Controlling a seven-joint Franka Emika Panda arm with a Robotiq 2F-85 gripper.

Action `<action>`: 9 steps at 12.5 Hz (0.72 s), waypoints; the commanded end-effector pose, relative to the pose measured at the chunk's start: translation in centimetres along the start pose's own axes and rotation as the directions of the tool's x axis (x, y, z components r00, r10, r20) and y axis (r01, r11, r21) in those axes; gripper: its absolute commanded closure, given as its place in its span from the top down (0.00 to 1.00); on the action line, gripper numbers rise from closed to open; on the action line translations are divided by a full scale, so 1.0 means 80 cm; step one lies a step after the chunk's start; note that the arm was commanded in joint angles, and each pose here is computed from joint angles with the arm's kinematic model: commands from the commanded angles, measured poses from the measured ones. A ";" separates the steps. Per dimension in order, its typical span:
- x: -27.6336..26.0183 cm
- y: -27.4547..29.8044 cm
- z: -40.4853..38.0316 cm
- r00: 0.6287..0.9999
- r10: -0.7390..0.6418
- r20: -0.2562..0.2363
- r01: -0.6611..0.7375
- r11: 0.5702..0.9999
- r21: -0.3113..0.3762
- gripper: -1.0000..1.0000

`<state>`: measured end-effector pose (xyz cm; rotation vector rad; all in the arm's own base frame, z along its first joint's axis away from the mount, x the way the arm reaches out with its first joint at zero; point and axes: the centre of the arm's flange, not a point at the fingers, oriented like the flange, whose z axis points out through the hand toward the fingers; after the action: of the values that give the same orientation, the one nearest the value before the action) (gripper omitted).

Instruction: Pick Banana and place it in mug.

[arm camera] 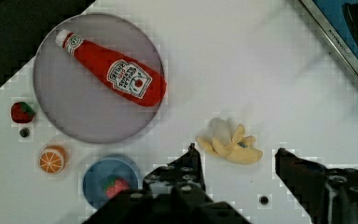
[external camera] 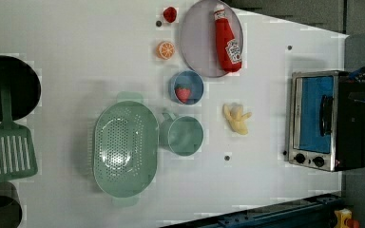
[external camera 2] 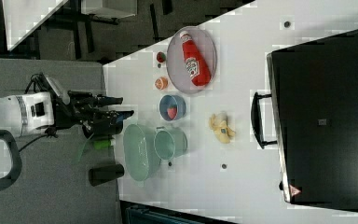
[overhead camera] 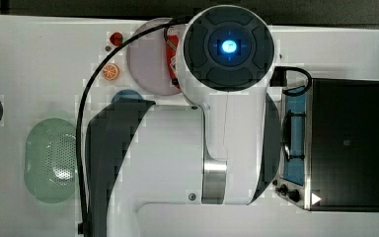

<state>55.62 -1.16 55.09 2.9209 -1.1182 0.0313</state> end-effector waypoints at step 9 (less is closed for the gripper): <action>-0.065 0.083 0.116 0.963 -0.258 0.081 0.261 0.965 -0.027 1.00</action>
<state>47.31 -1.84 54.58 3.0158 -0.8981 0.1604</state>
